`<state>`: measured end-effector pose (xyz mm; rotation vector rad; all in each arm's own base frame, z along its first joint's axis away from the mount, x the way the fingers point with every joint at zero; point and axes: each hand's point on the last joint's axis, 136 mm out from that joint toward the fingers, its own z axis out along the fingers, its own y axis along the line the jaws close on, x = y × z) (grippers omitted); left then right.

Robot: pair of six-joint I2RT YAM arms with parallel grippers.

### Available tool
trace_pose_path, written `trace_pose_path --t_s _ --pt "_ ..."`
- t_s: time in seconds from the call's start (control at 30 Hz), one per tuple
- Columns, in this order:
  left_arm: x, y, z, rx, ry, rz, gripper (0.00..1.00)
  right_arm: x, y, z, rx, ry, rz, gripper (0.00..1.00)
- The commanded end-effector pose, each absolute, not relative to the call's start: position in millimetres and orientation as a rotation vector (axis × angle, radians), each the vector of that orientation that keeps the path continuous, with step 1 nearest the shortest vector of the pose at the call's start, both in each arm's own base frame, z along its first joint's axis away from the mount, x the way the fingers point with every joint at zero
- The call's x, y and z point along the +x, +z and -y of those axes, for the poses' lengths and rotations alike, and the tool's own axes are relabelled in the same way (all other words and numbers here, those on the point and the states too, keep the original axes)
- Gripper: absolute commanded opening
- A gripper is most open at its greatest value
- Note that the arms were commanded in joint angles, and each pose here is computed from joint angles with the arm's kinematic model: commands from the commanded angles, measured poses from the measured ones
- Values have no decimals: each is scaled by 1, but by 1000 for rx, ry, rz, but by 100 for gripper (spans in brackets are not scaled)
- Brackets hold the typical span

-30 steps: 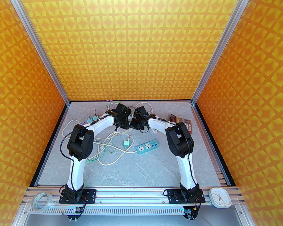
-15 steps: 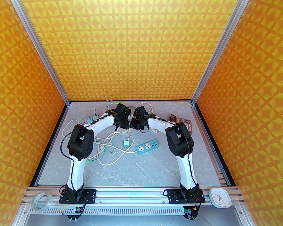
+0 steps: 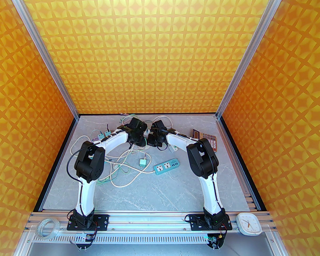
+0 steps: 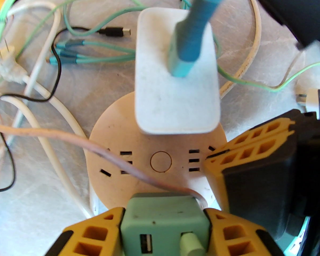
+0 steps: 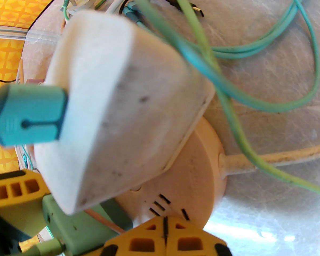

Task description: Pull the plug off the socket

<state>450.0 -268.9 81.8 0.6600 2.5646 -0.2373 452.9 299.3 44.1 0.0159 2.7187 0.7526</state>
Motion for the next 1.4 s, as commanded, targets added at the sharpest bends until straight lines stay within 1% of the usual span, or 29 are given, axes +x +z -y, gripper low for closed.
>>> trace_pose_path --t_s 0.0,0.17,0.33,0.5,0.6,0.87,0.97,1.17,1.37 --pt "460 114 290 728 -190 -2439 0 399 -42 -254 82 433 -3027 0" --pt "464 124 285 662 -233 -2429 0 400 -42 -255 79 431 -3027 0" --pt "470 140 277 533 -450 -2442 0 400 -42 -254 72 426 -3029 0" --pt "475 150 270 449 -576 -2439 0 399 -42 -254 61 414 -3039 0" --pt "474 147 270 486 -533 -2450 0 399 -42 -255 59 409 -3040 0" --pt "463 112 286 695 -214 -2489 0 399 -42 -255 48 399 -3043 0" --pt "461 107 289 744 -125 -2475 0 399 -42 -255 46 392 -3043 0" --pt "463 112 287 736 -96 -2455 0 399 -42 -256 42 391 -3045 0" --pt "465 119 283 672 -173 -2457 0 399 -41 -256 39 392 -3044 0"
